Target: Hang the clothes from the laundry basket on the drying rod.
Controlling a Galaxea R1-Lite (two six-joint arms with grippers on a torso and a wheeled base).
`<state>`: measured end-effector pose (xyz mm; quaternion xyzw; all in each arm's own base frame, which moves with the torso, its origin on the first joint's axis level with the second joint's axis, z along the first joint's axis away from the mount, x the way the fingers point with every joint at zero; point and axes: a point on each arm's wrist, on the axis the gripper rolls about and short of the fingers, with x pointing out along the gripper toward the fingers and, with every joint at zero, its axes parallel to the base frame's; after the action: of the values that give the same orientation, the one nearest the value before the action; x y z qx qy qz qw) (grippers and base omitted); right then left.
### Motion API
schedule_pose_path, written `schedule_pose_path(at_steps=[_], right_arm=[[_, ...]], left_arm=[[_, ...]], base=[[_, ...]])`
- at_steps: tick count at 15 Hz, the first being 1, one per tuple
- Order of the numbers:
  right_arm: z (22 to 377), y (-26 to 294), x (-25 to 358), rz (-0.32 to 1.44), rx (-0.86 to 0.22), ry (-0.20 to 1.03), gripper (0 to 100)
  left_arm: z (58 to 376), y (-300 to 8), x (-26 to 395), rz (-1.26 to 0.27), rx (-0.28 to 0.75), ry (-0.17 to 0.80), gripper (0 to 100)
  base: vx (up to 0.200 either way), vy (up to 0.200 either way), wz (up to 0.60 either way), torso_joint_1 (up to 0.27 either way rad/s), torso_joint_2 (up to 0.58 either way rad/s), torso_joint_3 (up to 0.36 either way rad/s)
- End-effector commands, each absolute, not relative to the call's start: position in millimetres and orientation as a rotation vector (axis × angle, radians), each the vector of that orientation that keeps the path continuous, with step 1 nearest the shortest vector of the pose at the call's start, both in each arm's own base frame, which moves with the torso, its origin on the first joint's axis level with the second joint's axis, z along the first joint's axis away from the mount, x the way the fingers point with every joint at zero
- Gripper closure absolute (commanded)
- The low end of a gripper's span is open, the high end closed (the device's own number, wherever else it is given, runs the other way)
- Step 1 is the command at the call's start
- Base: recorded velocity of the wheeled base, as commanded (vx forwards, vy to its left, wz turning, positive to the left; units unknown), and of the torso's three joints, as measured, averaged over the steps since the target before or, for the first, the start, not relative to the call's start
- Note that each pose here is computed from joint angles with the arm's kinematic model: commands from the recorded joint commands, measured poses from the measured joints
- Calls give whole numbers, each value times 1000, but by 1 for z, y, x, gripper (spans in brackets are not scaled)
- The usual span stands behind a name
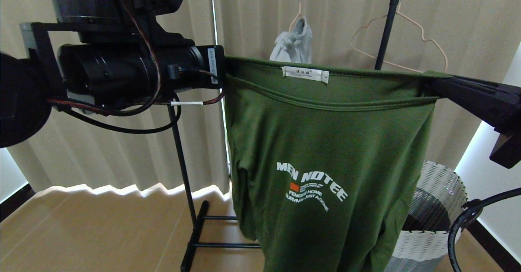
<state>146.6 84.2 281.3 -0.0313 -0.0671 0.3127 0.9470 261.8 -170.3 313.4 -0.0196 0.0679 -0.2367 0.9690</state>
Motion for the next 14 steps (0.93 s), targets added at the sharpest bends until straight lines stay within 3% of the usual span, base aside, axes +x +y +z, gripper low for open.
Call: schedule_pose_path(at_steps=[1,7,14], right_arm=[[279,86,151,631,-69,-122,100],[266,87,205,487,-87,-25,100],[294,106,249,486,-31,-121,100]], left_arm=[[310,-171,261,-480,-34,151,100],[318,-139,188,-576,-2,216,100],[327,-135,139,-822,-5,223,100]], base=[[0,0,0,0,0,0],[0,0,0,0,0,0],[0,0,0,0,0,0]])
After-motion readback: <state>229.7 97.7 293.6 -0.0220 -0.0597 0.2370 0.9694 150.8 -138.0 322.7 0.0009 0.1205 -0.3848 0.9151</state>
